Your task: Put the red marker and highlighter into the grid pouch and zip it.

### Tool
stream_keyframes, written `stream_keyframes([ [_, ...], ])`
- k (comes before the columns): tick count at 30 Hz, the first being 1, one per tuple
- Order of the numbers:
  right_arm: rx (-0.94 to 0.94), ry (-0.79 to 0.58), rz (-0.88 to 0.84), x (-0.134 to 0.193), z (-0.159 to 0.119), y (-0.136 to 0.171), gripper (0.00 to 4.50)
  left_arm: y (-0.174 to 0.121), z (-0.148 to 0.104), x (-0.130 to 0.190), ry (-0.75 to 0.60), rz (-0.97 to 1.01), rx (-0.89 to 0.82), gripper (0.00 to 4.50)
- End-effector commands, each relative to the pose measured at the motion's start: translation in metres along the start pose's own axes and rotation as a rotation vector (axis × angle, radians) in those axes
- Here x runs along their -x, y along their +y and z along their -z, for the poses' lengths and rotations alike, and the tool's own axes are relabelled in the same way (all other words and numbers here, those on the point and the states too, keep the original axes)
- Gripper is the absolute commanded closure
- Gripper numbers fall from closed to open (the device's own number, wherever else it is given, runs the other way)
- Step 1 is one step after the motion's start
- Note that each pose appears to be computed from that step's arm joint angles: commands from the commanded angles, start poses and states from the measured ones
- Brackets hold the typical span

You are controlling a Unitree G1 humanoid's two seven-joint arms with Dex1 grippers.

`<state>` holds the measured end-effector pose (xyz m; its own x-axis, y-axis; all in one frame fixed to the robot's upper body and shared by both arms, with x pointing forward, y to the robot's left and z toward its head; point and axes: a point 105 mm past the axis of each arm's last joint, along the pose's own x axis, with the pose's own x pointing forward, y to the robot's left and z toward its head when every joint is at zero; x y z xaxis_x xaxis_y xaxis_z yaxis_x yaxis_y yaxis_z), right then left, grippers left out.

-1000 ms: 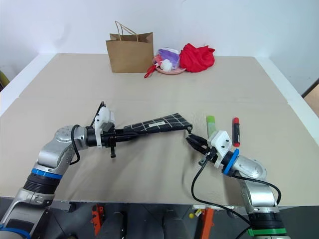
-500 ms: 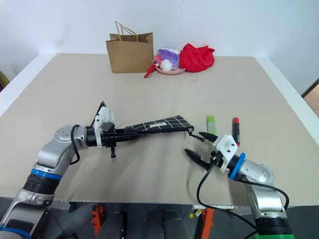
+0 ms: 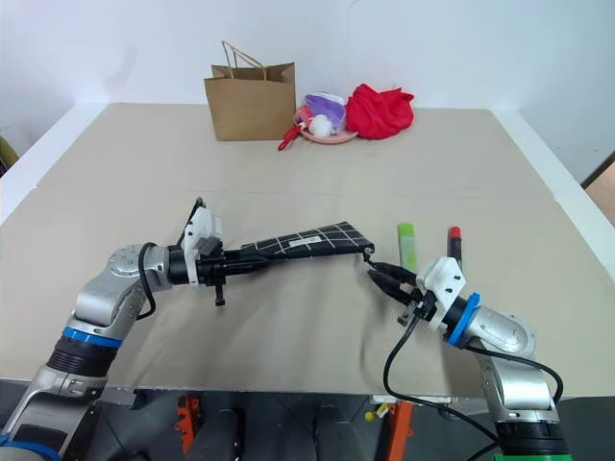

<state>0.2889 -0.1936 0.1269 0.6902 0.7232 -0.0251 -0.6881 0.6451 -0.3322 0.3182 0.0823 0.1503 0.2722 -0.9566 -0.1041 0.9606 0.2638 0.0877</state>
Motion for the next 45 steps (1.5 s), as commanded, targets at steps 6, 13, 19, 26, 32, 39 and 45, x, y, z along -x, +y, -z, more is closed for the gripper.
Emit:
stream_keyframes([
  [6,0.053,-0.04,-0.003,-0.005,-0.017,-0.003,4.46,-0.002,-0.012,0.001,-0.03,0.006,-0.044,4.5],
  [13,0.079,-0.053,-0.084,-0.008,-0.024,0.006,4.46,-0.001,-0.011,0.001,-0.025,0.001,-0.041,4.5],
  [19,0.068,-0.081,-0.233,-0.019,-0.041,0.031,4.46,0.001,-0.012,-0.003,-0.03,-0.012,-0.053,4.5],
  [26,0.085,-0.094,-0.321,-0.033,-0.054,0.048,4.46,-0.003,-0.013,-0.007,-0.037,0.004,-0.079,4.5],
  [32,0.1,-0.107,-0.347,-0.048,-0.062,0.047,4.46,-0.009,-0.013,-0.009,-0.039,0.028,-0.09,4.5],
  [39,0.078,-0.139,-0.423,-0.068,-0.068,0.065,4.46,-0.008,-0.015,-0.014,-0.051,0.029,-0.104,4.5],
  [45,0.062,-0.12,-0.441,-0.082,-0.063,0.073,4.46,-0.004,-0.025,-0.019,-0.091,-0.002,-0.12,4.5],
])
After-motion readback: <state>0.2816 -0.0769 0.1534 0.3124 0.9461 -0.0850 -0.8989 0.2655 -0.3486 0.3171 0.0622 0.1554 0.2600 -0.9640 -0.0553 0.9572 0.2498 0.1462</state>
